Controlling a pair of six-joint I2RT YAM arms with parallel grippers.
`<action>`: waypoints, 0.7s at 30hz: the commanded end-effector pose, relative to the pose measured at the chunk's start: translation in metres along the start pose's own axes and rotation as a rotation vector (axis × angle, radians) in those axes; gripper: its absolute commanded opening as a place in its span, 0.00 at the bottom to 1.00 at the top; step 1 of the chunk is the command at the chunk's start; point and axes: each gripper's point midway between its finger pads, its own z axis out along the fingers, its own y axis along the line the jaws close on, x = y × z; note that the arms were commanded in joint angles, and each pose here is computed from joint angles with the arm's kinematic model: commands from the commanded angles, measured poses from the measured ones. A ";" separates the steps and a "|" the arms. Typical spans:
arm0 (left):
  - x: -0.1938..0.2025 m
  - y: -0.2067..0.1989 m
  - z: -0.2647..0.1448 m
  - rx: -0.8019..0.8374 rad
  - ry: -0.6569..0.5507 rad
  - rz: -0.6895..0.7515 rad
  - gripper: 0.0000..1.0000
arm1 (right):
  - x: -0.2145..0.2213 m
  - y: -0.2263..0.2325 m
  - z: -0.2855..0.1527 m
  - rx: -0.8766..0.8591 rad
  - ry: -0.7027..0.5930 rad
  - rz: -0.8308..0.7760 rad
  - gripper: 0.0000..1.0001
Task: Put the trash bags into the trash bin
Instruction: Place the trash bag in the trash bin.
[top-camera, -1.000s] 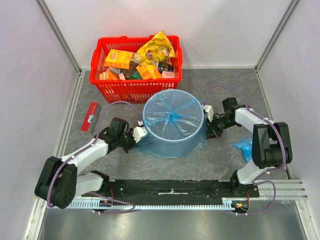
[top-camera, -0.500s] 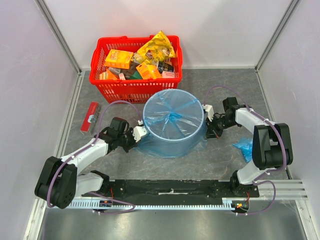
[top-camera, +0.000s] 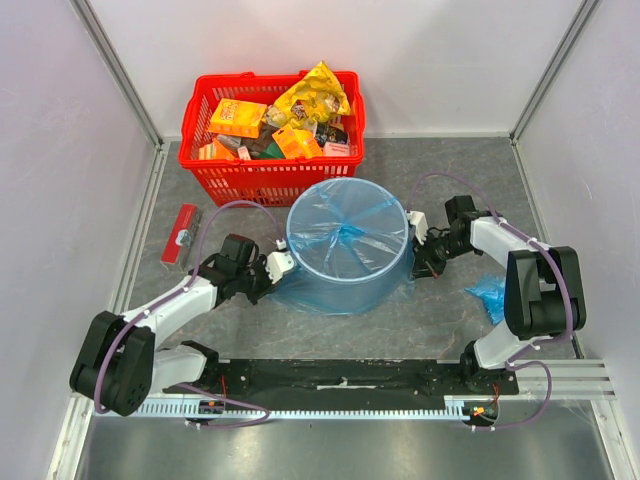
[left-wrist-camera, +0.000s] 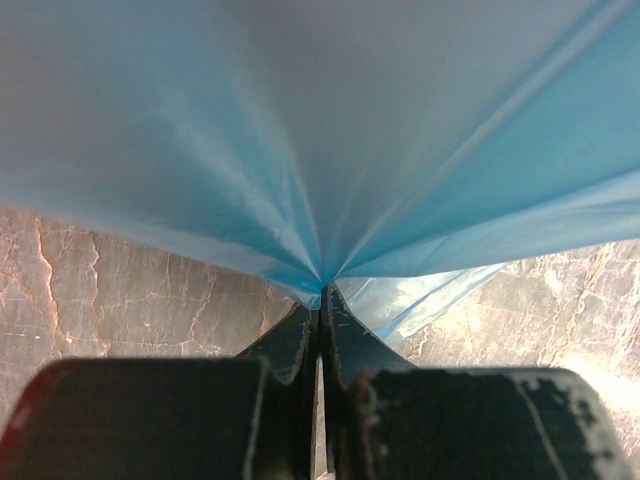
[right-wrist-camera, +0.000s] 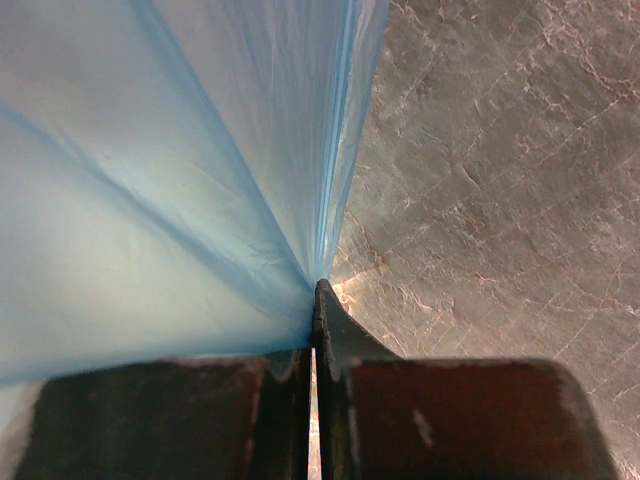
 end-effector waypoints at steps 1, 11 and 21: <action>0.009 0.013 -0.007 -0.069 0.070 -0.016 0.07 | 0.005 -0.008 -0.008 0.065 0.029 -0.028 0.04; -0.018 0.012 -0.025 -0.094 -0.041 -0.019 0.42 | -0.020 -0.003 -0.026 0.090 -0.030 -0.059 0.22; -0.056 -0.002 -0.062 -0.064 -0.179 0.023 0.66 | -0.051 0.010 -0.059 0.132 -0.088 -0.110 0.47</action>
